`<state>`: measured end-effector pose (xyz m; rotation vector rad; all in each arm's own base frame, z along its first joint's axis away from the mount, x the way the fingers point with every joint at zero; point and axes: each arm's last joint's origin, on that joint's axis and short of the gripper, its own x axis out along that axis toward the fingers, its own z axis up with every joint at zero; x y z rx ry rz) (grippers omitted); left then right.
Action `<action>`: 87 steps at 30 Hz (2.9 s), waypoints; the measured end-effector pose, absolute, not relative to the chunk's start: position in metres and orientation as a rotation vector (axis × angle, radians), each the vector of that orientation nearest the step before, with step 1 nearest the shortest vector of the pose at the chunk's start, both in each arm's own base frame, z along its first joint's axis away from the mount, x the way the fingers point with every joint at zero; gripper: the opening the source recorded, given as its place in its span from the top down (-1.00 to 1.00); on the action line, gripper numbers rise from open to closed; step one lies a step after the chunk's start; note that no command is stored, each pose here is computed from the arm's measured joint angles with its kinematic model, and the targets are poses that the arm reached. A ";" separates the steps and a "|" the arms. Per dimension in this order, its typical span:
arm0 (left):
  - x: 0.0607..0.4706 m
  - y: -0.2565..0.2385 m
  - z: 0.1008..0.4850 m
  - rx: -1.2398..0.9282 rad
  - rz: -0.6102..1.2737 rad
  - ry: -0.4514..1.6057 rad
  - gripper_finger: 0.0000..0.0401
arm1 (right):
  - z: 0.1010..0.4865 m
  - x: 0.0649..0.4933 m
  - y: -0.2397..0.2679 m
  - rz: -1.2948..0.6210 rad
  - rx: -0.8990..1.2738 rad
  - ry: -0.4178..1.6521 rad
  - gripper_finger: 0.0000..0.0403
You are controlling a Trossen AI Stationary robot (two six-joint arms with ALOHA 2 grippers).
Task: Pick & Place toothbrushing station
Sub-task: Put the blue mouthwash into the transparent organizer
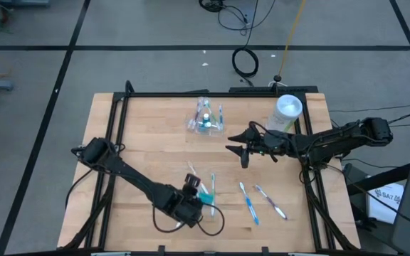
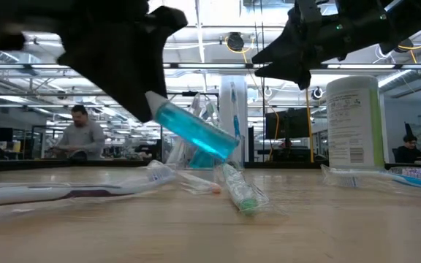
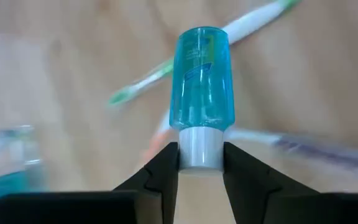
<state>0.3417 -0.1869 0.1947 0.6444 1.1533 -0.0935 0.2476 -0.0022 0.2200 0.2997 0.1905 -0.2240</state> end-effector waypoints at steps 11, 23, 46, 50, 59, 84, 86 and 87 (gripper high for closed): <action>0.355 -0.158 0.198 0.820 -0.108 1.172 0.43 | 0.208 0.252 0.004 -0.011 0.327 0.296 0.10; 0.359 -0.146 0.205 1.125 -0.102 1.156 0.43 | 0.170 0.277 0.009 0.227 0.265 0.354 0.10; 0.368 -0.147 0.211 1.328 -0.081 1.073 0.43 | 0.154 0.322 0.003 0.405 0.473 0.368 0.10; 0.368 -0.147 0.211 1.366 -0.081 1.078 0.43 | 0.158 0.325 0.003 0.416 0.474 0.366 0.10; 0.371 -0.144 0.213 1.469 -0.051 1.084 0.43 | 0.157 0.325 0.004 0.430 0.475 0.375 0.10; 0.378 -0.133 0.215 1.495 -0.018 1.084 0.43 | 0.158 0.325 -0.003 0.419 0.423 0.352 0.51; 0.378 -0.133 0.215 1.493 -0.017 1.084 0.42 | 0.158 0.325 -0.003 0.418 0.424 0.353 0.50; 0.378 -0.133 0.215 1.486 -0.013 1.083 0.42 | 0.158 0.325 -0.003 0.418 0.424 0.353 0.50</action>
